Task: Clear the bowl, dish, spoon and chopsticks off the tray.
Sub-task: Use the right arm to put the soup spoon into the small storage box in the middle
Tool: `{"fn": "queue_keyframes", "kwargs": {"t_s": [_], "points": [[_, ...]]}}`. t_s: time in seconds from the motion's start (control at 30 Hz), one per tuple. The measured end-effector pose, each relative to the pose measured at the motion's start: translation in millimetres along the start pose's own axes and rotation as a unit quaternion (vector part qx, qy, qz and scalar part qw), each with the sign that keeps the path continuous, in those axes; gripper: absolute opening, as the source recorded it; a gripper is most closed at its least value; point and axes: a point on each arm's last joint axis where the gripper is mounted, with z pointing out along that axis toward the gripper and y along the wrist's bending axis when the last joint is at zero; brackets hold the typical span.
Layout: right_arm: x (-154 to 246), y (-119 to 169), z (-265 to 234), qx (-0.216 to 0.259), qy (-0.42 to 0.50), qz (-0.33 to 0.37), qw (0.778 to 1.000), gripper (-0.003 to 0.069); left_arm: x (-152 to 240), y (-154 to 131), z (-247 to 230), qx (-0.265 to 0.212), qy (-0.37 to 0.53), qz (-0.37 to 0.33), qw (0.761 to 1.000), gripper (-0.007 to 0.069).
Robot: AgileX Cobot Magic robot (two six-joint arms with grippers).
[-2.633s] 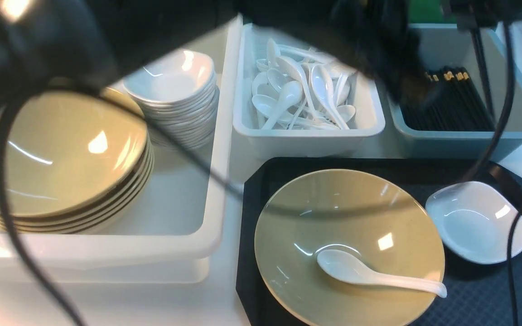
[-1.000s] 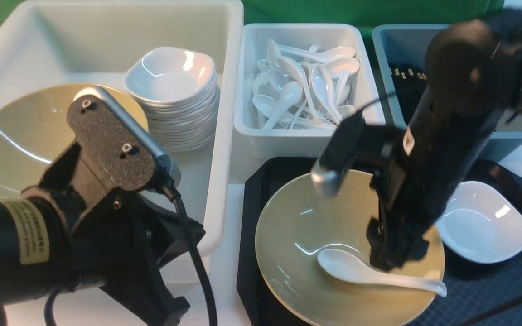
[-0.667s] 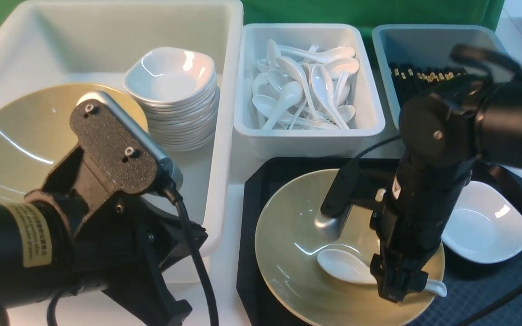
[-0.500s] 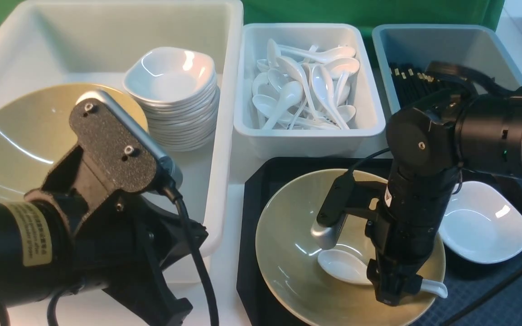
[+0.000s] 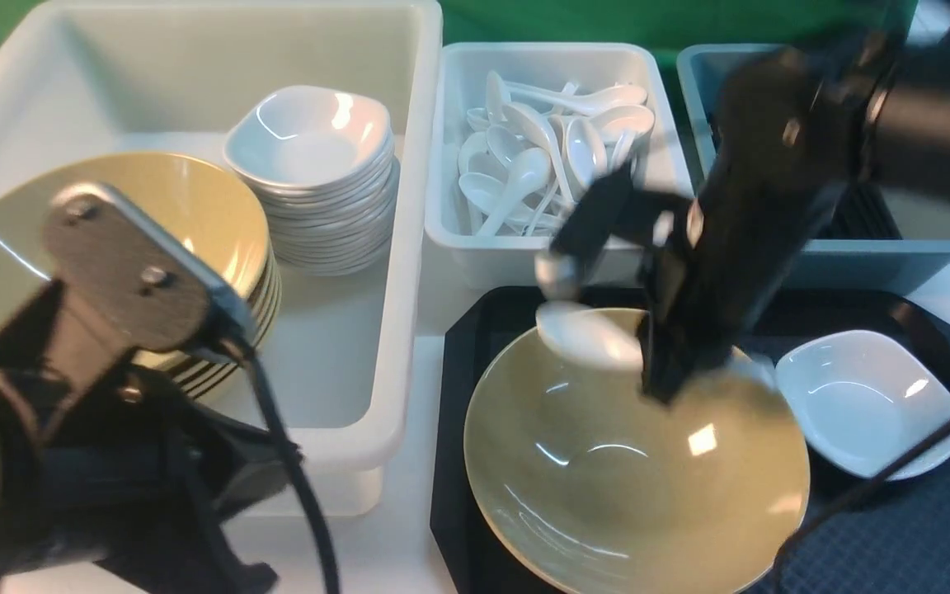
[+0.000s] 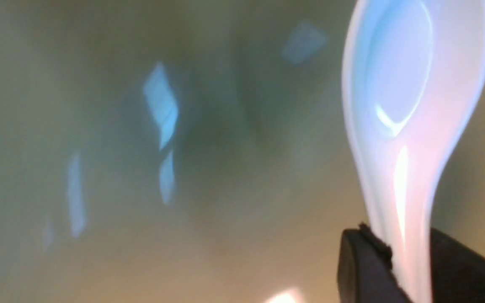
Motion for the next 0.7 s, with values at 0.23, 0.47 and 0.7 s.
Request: {"fn": "queue_keyframes", "kwargs": {"t_s": [0.23,0.47,0.7], "points": [[-53.7,-55.5,-47.2,0.089,-0.232,0.137,0.959,0.0174,-10.1,19.7,4.5,-0.061,-0.012,-0.047,0.997,-0.0011],[-95.1,-97.9,-12.1,0.102,-0.326,0.221,0.913,0.0180,-67.8,33.5,3.5,-0.024,-0.067,-0.024,0.997,-0.0011],[-105.2,-126.5,19.3,0.091,-0.295,0.281,0.909,0.0438,-106.1,49.2,15.9,0.012,-0.080,-0.049,0.996,-0.0011]]}}
